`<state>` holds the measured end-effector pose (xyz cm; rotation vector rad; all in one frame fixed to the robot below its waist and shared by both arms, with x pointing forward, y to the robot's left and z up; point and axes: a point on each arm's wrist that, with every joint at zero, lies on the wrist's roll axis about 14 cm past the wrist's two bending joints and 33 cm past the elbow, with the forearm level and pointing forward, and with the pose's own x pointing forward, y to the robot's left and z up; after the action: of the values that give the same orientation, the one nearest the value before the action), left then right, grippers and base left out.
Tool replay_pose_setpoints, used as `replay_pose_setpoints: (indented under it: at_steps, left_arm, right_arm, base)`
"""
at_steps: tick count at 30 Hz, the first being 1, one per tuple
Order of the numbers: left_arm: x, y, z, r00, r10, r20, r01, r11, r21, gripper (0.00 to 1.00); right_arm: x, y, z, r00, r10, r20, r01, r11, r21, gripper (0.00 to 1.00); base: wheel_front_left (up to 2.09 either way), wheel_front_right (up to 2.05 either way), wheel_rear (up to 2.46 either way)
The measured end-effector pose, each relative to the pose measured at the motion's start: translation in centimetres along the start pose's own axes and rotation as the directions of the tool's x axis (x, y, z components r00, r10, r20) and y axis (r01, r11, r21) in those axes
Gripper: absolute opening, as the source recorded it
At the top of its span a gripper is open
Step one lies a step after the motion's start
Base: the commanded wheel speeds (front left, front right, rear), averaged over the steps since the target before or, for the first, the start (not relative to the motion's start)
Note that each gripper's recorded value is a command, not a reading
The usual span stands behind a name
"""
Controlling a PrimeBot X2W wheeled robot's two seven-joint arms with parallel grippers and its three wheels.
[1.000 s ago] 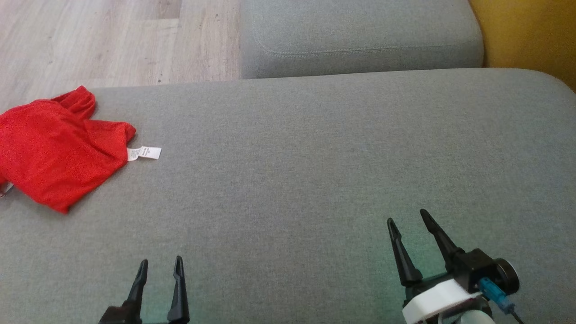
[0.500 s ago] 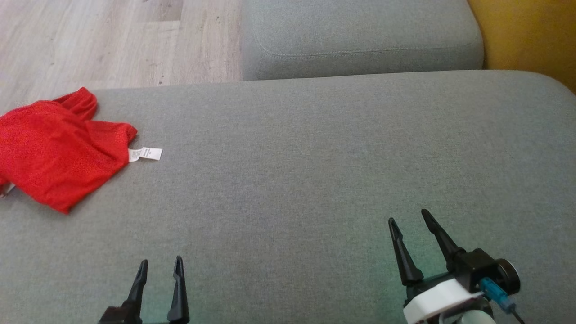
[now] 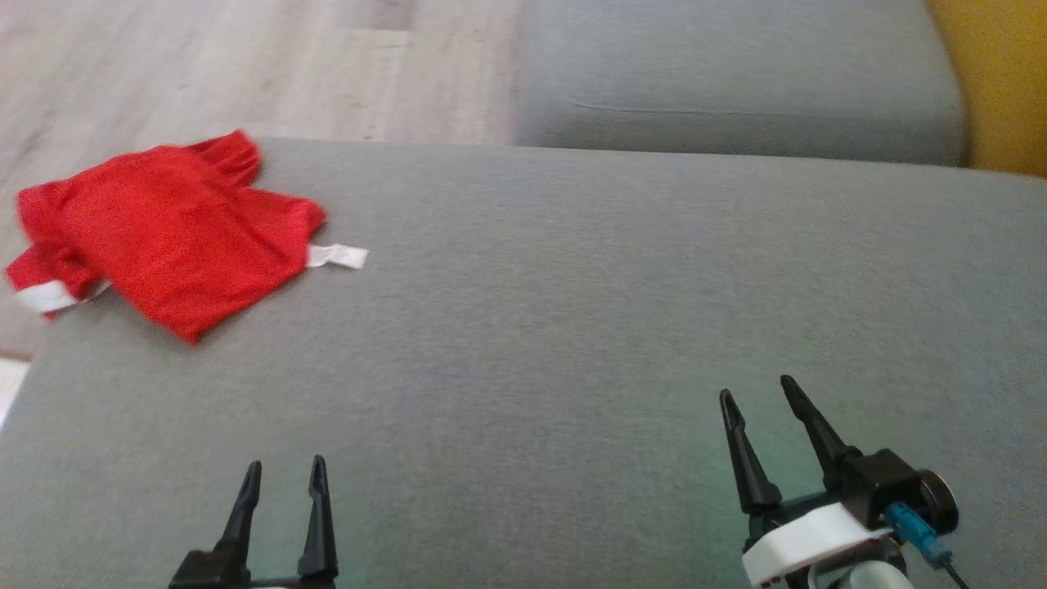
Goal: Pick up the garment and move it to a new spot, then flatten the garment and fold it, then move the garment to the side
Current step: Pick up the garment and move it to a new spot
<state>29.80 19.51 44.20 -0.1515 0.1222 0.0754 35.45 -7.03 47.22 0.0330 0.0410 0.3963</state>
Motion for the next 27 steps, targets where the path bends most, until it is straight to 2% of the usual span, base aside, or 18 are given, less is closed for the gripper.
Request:
replay_pose_setpoints:
  at_steps: [7,15,27]
  left_arm:
    - [-2.3,3.5,0.7,0.992,0.125,0.033,-0.125,0.992,-0.018,1.00]
    - [-5.3,6.6,1.2,0.971,0.234,0.054,-0.233,0.972,-0.025,1.00]
    - [-7.2,7.7,0.8,0.957,0.287,0.045,-0.285,0.958,-0.035,1.00]
  right_arm:
    - [2.0,3.6,0.2,0.992,0.125,0.000,-0.125,0.992,0.000,1.00]
    - [3.3,7.6,0.4,0.968,0.252,0.002,-0.252,0.968,0.000,1.00]
    - [3.7,9.3,0.4,0.953,0.304,-0.001,-0.304,0.953,-0.002,1.00]
  base:
    - [0.00,0.00,0.00]
    - [0.00,0.00,0.00]
    - [0.00,0.00,0.00]
